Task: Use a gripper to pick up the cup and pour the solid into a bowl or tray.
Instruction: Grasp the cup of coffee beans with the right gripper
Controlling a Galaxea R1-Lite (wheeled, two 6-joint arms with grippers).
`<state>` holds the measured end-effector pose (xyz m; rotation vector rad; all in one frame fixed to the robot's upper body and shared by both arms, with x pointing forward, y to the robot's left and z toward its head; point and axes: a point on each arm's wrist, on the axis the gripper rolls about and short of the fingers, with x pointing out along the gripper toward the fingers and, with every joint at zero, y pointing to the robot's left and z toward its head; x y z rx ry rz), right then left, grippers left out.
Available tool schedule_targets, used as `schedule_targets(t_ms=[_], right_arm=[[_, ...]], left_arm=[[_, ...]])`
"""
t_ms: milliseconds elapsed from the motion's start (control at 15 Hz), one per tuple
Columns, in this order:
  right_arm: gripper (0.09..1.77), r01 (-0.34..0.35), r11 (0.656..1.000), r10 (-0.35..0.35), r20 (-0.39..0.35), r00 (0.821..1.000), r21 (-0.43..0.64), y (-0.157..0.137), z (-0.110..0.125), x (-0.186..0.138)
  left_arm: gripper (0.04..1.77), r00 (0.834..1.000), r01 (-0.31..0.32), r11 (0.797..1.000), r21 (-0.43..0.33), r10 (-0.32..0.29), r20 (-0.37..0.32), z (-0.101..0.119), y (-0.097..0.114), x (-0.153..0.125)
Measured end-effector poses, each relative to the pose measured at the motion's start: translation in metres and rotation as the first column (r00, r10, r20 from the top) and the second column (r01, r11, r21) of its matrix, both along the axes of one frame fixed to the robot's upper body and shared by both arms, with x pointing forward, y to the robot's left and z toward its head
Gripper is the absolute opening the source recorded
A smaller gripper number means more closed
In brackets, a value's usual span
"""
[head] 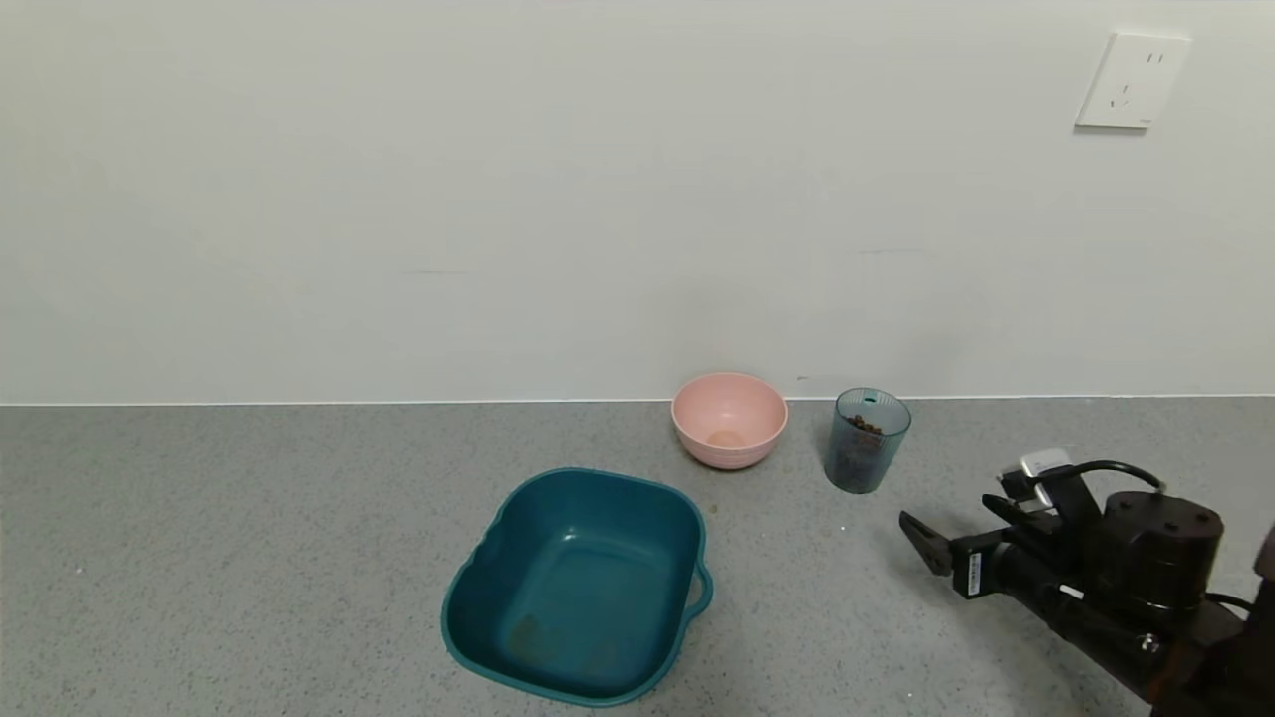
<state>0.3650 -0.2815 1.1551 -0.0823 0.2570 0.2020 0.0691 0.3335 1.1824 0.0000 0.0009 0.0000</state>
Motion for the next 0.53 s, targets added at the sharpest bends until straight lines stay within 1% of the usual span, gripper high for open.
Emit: schedule_targets(t_ms=[267,533], right_arm=[[1.71,-0.002,1.000,0.002,0.022,1.000,0.002,0.009,-0.019,0.032],[1.71,0.003,1.000,-0.004,0.073,0.997,0.013,0.018,-0.027,0.061]], left_arm=[[1.76,1.000,0.000,1.000,0.000,0.000,0.000,0.000,0.000,0.000],[1.76,1.000,0.000,1.000,0.000,0.000,0.000,0.000,0.000,0.000]])
